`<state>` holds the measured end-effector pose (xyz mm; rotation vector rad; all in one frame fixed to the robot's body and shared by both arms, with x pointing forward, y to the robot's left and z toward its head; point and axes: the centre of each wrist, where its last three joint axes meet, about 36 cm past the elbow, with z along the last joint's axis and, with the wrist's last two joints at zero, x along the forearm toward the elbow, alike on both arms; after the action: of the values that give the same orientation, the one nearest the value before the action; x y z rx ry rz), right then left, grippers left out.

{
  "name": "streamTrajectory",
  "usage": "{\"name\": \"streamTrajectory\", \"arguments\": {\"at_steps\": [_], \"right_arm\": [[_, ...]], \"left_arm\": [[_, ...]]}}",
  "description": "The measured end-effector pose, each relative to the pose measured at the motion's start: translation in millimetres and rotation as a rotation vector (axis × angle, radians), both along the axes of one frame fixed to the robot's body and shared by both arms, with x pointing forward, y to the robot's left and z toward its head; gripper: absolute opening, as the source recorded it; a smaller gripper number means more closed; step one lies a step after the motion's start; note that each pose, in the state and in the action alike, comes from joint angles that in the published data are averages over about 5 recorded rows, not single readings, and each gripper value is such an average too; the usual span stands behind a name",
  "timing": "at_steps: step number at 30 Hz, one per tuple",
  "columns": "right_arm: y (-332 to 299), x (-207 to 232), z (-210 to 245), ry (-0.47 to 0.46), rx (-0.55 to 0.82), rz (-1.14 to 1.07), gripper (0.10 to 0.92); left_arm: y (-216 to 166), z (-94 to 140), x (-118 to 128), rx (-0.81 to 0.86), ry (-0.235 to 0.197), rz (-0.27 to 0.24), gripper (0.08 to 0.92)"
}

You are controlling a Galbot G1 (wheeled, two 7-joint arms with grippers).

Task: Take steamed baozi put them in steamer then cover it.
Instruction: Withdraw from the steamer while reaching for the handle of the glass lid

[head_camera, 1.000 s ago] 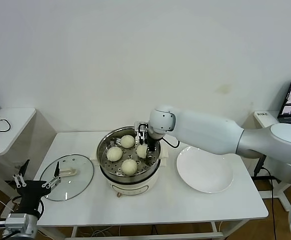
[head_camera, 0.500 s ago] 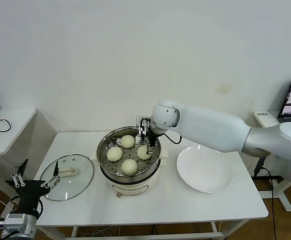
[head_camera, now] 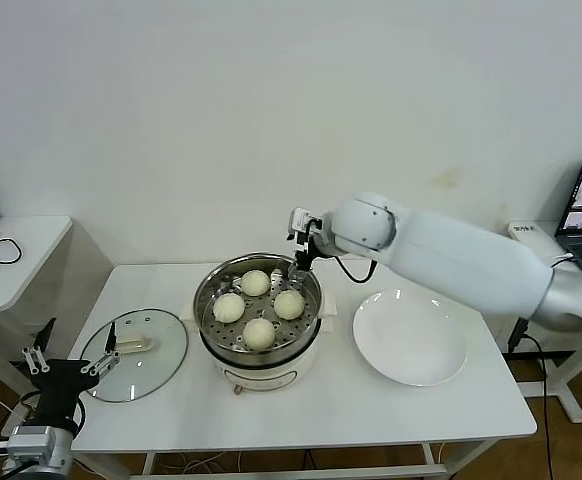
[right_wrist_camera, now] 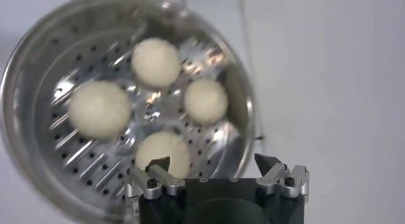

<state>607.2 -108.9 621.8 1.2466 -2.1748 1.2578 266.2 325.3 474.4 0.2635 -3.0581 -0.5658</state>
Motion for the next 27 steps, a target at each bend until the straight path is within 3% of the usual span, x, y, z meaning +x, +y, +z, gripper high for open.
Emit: {"name": "streamTrajectory", "arguments": {"at_steps": [15,27], "right_arm": [[-56.8,-45.0,-85.7,-0.339,0.573,-0.138,0.823],[-120.2,-125.3,-167.7,-0.491,0.876,-0.330,0.823]], "left_arm": [[-0.6,-11.6,2.9,0.016,0.020,-0.001,0.823],[3.7,-28.4,9.8,0.139,0.054,-0.019,0.823]]}}
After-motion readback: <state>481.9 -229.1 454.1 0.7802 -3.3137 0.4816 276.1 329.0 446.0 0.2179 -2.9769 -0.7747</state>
